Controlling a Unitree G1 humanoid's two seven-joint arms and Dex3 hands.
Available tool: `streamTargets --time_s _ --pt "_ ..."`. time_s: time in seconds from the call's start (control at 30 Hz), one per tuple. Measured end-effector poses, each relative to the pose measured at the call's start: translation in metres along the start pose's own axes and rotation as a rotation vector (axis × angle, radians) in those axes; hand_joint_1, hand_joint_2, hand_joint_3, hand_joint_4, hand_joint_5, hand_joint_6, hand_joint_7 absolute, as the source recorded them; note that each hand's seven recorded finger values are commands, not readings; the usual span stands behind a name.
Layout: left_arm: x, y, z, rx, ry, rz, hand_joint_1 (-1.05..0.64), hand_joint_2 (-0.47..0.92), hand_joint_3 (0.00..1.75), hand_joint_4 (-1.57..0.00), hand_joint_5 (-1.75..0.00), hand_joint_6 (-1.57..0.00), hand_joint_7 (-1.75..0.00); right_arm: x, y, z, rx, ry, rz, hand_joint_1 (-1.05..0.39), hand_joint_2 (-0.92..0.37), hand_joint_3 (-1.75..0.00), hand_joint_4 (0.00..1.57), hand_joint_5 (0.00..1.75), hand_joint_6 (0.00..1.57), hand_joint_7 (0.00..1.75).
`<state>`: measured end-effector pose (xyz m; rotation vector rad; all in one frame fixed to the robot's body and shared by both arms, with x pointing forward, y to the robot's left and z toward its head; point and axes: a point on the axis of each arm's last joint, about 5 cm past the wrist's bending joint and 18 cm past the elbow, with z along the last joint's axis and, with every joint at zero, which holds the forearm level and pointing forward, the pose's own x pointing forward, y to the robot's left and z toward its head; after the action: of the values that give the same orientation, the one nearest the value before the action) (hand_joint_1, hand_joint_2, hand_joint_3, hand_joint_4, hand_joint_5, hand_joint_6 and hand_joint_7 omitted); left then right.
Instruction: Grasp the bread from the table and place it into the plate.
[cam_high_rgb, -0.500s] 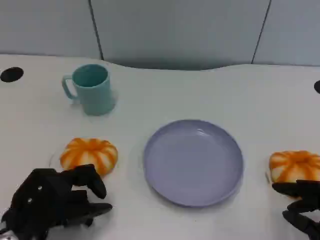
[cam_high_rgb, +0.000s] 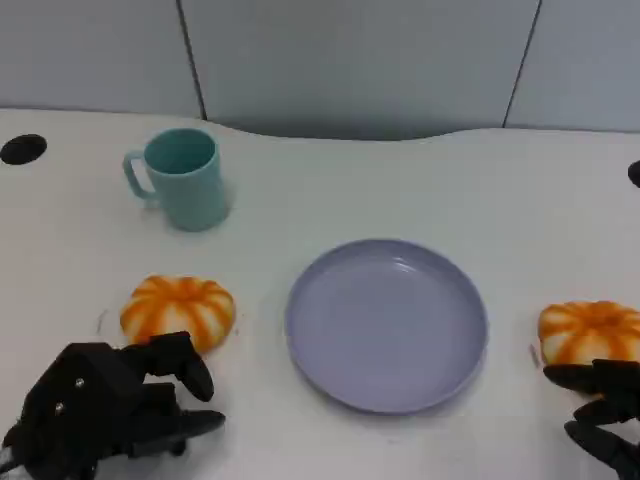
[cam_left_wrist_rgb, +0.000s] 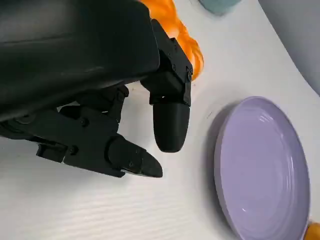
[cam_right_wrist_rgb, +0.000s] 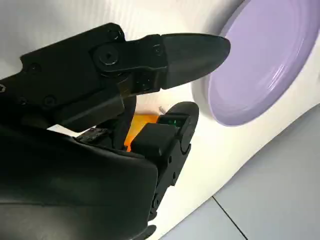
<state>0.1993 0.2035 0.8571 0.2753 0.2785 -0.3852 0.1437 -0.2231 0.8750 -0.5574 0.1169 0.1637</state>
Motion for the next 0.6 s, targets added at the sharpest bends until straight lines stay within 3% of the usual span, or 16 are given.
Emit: streamTargets --time_s 0.5,0.53,0.6 --pt "0.0001 -0.0003 0.0 0.0 -0.002 0.005 -0.18 0.92 0.04 -0.76 -1.75 -0.54 -1.75 -0.001 0.0001 0.0003 -0.001 -0.001 0.001 -0.29 -0.92 -0.35 0.59 0.74 0.81 0.01" --pt "0.0001 -0.0003 0.0 0.0 -0.002 0.005 -0.24 0.92 0.03 -0.61 -1.75 -0.4 -1.74 -0.001 0.0001 0.0002 -0.001 -0.001 0.001 -0.29 -0.92 -0.35 0.6 0.75 0.82 0.01" --pt "-0.0014 -0.0012 -0.0004 0.055 -0.06 0.06 -0.29 0.92 0.02 -0.44 -1.75 -0.29 -1.67 -0.0012 0.0007 0.0005 -0.003 0.001 0.003 -0.29 -0.92 -0.34 0.6 0.74 0.81 0.01"
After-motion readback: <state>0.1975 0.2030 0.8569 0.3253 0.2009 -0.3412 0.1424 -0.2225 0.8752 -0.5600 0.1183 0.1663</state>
